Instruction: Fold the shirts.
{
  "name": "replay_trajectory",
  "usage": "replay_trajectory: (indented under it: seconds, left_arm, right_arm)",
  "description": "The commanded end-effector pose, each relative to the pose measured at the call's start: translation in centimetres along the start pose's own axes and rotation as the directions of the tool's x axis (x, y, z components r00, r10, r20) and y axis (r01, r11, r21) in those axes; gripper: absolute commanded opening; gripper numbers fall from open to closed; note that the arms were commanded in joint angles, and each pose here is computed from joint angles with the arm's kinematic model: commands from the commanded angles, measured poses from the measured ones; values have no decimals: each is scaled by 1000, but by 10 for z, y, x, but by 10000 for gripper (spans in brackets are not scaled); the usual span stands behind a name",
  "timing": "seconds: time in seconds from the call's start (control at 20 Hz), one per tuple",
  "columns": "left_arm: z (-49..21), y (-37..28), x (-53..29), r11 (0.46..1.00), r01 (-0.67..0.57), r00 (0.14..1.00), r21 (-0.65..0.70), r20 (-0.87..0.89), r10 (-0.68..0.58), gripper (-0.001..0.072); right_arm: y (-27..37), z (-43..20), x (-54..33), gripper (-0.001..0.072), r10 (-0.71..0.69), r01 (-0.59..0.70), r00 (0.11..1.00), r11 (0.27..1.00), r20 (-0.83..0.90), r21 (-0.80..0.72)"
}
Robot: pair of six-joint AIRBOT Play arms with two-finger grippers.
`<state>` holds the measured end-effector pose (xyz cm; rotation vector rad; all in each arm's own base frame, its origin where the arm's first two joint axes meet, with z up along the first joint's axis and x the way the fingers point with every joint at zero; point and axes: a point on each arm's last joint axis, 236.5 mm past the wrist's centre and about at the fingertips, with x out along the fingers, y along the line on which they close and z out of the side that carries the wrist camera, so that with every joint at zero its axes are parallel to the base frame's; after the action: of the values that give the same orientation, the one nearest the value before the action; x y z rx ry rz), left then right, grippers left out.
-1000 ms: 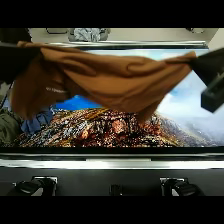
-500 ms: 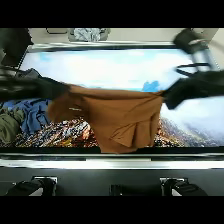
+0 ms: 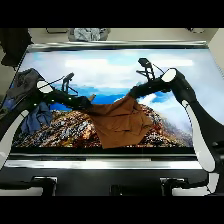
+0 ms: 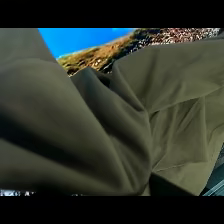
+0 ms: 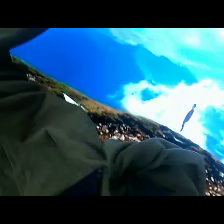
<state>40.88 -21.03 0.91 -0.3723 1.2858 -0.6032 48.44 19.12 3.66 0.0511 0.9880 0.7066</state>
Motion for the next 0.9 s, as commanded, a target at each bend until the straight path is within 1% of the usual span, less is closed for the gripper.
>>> replay_trajectory:
  seconds: [0.0,0.1,0.15,0.2,0.25,0.35,0.45,0.5,0.65,0.8,0.85]
  left_arm:
    - [11,13,-6,999,-15,1000,39,-1,15,602]
    - [34,39,-52,987,-130,990,95,57,125,602]
    - [43,56,-74,977,-190,980,100,83,182,602]
    - [48,73,-92,969,-234,969,84,96,225,603]
    - [48,87,-102,968,-247,965,34,100,242,609]
    - [35,113,-102,968,-244,968,-63,51,247,617]
    - [16,132,-83,965,-241,970,-103,-13,241,617]
    - [8,140,-71,965,-241,971,-102,-38,238,617]
    - [-5,155,-37,967,-216,975,-136,-85,206,617]
    - [-3,144,-8,982,-89,993,-169,-86,76,617]
    - [0,144,-1,982,-64,996,-178,-75,51,617]
  right_arm:
    - [-13,23,-10,641,-2,3,996,1000,88,-12]
    - [-26,31,-59,691,-31,36,994,998,101,-49]
    - [-37,26,-85,692,-57,63,994,996,95,-59]
    - [-52,13,-107,692,-90,94,994,994,65,-63]
    - [-67,-10,-124,690,-119,118,993,992,-9,-48]
    - [-89,-66,-144,688,-124,131,975,991,-185,26]
    - [-91,-114,-146,688,-65,98,943,991,-326,86]
    - [-86,-134,-141,688,-27,69,925,993,-380,98]
    - [-74,-167,-124,688,59,7,899,989,-433,150]
    - [-75,-180,-114,688,72,5,894,985,-443,170]
    - [-76,-181,-112,688,69,9,895,985,-440,172]
